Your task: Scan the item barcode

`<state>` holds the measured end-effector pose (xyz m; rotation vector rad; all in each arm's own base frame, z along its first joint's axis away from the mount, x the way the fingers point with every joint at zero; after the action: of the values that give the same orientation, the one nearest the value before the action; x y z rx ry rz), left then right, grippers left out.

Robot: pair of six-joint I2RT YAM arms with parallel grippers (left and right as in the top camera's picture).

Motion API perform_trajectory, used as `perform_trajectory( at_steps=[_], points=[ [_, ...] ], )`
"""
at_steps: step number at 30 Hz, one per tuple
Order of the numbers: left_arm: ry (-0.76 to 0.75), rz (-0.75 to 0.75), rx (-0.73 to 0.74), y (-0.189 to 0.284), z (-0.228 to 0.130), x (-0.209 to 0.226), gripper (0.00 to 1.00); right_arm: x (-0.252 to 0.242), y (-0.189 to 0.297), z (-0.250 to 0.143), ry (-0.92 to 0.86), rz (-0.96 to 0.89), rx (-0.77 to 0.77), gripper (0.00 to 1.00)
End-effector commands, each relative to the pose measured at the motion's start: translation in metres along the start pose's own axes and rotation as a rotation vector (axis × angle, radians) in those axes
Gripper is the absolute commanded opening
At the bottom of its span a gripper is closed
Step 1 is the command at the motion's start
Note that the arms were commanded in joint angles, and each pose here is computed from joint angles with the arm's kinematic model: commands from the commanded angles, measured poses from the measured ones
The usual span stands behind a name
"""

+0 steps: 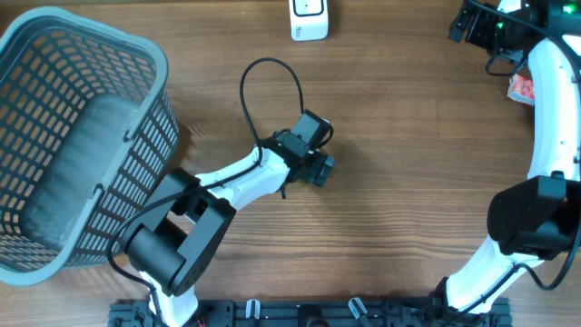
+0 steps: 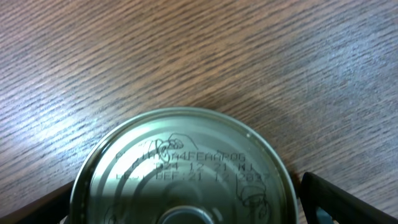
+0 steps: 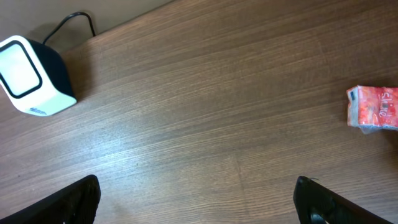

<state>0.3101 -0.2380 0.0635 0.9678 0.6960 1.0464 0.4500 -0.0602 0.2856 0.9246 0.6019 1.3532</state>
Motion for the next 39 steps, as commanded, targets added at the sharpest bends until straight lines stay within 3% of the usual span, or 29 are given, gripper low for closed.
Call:
perform_trajectory(
  at_steps=[1, 11, 16, 23, 26, 33, 39],
  points=[
    [0.027, 0.013, -0.029, 0.011, 0.002, 0.001, 1.0, -0.001, 0.001, 0.001, 0.027, -0.013, 0.0, 1.0],
    [0.041, -0.097, -0.423, 0.147, 0.05, -0.017, 1.0, 0.0, 0.001, -0.001, 0.058, 0.004, 0.009, 1.0],
    [0.223, 0.046, -0.69, 0.234, 0.053, 0.009, 1.0, 0.028, 0.001, -0.013, 0.225, 0.145, 0.06, 1.0],
    [0.377, 0.133, -0.981, 0.351, 0.025, 0.048, 1.0, 0.119, 0.007, -0.038, 0.507, 0.264, 0.083, 1.0],
    [0.477, 0.217, -1.073, 0.387, 0.0, 0.078, 1.0, 0.165, 0.006, -0.056, 0.617, 0.205, 0.089, 1.0],
    [0.637, 0.329, -1.186, 0.431, -0.045, 0.12, 1.0, 0.226, -0.03, -0.122, 0.68, 0.255, 0.251, 1.0],
    [0.734, 0.387, -1.241, 0.448, -0.068, 0.14, 1.0, 0.242, -0.05, -0.187, 0.937, 0.323, 0.438, 1.0]
  ],
)
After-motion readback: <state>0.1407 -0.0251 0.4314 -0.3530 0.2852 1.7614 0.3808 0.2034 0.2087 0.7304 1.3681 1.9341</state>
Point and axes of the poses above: each gripper's point midway between its finger pads, its own y axis back along the fingers, its own x axis along the line the jaws close on, z = x × y, the point moved 7 cm from there along y, back along the fingers, and after that the axes turned 7 degrees about y, right-handed, at the moved point
